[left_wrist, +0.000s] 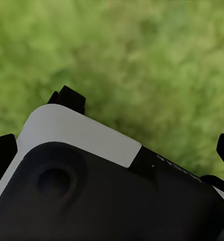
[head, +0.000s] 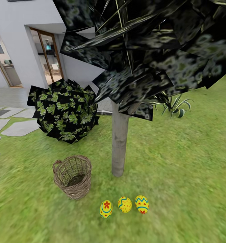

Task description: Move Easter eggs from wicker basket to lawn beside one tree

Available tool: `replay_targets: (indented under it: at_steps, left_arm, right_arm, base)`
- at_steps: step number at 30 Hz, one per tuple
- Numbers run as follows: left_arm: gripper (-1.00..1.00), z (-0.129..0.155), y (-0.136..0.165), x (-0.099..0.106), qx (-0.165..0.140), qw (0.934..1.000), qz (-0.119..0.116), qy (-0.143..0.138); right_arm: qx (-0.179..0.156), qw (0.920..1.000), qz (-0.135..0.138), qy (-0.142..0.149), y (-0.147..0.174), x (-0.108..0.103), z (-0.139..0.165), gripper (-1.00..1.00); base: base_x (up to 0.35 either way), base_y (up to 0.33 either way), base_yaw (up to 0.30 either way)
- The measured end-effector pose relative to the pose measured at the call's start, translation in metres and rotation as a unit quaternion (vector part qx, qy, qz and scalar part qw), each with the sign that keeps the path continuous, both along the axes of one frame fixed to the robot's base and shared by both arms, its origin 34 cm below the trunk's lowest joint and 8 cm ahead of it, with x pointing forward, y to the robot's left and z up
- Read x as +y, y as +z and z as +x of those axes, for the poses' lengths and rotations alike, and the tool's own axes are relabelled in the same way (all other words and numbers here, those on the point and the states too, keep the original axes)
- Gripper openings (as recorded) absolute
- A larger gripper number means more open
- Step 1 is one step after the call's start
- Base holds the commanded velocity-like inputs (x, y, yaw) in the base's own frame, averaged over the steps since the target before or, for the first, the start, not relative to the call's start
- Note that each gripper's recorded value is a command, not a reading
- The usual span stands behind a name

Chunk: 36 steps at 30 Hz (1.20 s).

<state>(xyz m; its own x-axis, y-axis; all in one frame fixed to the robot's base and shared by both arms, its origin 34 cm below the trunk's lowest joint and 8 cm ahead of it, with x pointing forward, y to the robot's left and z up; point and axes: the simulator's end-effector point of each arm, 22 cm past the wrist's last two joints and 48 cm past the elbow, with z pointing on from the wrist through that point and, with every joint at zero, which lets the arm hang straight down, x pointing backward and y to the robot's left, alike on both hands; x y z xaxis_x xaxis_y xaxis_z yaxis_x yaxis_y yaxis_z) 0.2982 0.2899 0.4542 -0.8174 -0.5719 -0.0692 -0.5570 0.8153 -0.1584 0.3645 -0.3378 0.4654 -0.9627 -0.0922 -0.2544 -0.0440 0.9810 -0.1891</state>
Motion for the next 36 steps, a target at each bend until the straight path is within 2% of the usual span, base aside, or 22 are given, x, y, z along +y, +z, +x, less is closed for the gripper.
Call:
replay_targets:
  at_steps: [1,3,5,7,13,20,31,36]
  left_arm:
    - [1.0,0.0,0.0,0.001,0.0,1.0,0.002,0.0]
    - [1.0,-0.005,-0.001,0.009,0.011,0.9997,0.023,0.002]
    - [1.0,-0.016,-0.003,0.02,0.036,0.9974,0.063,0.005]
    - [1.0,-0.023,-0.003,0.026,0.053,0.9946,0.089,0.008]
    - [1.0,-0.029,-0.002,0.038,0.066,0.9902,0.123,0.013]
    - [1.0,-0.029,-0.001,0.046,0.067,0.9886,0.134,0.015]
    - [1.0,-0.029,0.0,0.053,0.067,0.9881,0.137,0.017]
    - [1.0,-0.029,0.001,0.064,0.066,0.9871,0.144,0.019]
  right_arm:
    - [0.003,1.0,-0.003,-0.001,0.0,-0.001,-0.001,1.0]
    - [0.02,0.9997,-0.014,-0.005,-0.001,-0.006,-0.009,1.0]
    - [0.033,0.9992,-0.02,-0.006,-0.002,-0.009,-0.014,1.0]
    - [0.036,0.9991,-0.022,-0.006,-0.002,-0.01,-0.015,1.0]
    - [0.037,0.999,-0.023,-0.004,-0.002,-0.01,-0.015,1.0]
    - [0.029,0.9993,-0.023,-0.003,-0.001,-0.01,-0.012,1.0]
    - [0.038,0.999,-0.024,-0.005,-0.002,-0.013,-0.02,1.0]
    - [0.038,0.9989,-0.025,-0.005,-0.002,-0.013,-0.02,1.0]
  base:
    - [0.0,0.0,0.0]
    - [0.0,0.0,0.0]
    - [0.0,0.0,0.0]
    - [0.0,0.0,0.0]
    - [0.0,0.0,0.0]
    - [0.0,0.0,0.0]
    - [0.0,0.0,0.0]
    - [0.0,0.0,0.0]
